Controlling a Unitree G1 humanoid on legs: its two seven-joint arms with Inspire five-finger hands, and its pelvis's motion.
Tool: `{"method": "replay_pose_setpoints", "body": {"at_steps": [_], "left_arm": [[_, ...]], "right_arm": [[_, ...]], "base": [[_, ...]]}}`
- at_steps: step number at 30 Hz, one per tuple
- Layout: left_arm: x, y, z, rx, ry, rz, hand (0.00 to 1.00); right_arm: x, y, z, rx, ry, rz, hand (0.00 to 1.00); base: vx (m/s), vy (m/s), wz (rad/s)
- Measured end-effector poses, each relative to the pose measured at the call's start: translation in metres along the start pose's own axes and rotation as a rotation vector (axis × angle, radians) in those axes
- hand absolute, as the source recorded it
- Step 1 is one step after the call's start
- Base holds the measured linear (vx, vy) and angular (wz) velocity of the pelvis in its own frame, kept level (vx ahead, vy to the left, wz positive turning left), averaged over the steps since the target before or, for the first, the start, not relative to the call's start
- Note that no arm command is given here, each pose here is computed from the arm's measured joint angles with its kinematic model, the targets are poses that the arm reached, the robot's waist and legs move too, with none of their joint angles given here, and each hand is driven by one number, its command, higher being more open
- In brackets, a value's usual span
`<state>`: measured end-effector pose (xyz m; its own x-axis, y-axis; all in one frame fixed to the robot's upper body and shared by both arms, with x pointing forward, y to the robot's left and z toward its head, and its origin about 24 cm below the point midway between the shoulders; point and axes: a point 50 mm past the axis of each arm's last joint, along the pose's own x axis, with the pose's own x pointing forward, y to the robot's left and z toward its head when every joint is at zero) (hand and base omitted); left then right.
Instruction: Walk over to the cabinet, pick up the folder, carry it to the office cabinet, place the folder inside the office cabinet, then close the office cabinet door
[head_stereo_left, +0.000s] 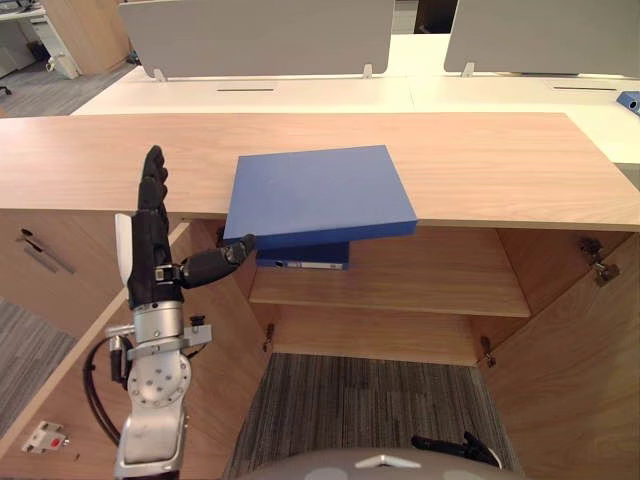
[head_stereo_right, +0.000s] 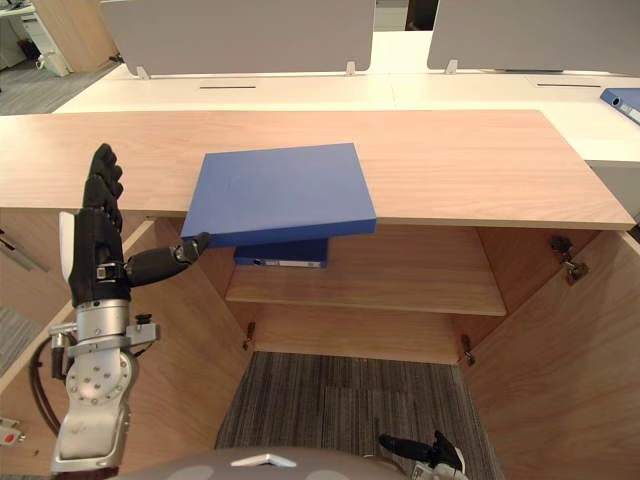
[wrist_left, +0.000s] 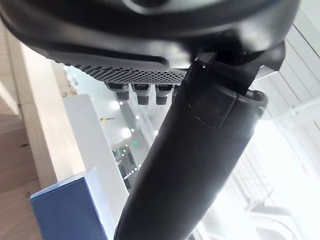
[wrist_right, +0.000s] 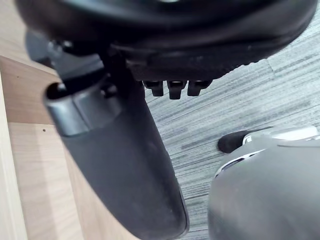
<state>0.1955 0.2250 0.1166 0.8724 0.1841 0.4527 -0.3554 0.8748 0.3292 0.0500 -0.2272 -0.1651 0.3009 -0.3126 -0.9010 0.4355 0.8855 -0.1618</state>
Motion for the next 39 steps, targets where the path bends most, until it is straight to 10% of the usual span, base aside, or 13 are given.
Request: {"method": "replay_pose_setpoints", "body": {"at_steps": [24,39], "left_arm": [[0.020,-0.064,0.055,0.043,-0.384,-0.427,1.00],[0.011,-0.086,0.015,0.446,-0.356,-0.520,1.00]], "right_arm": [[-0.002,-0.001,-0.012,-0.045,0.038,0.012,1.00],[-0.002,-0.001,-0.012,-0.052,0.038,-0.006,1.00]], "base": [[-0.02,-0.003,-0.05],[0.00,0.000,0.00]]}}
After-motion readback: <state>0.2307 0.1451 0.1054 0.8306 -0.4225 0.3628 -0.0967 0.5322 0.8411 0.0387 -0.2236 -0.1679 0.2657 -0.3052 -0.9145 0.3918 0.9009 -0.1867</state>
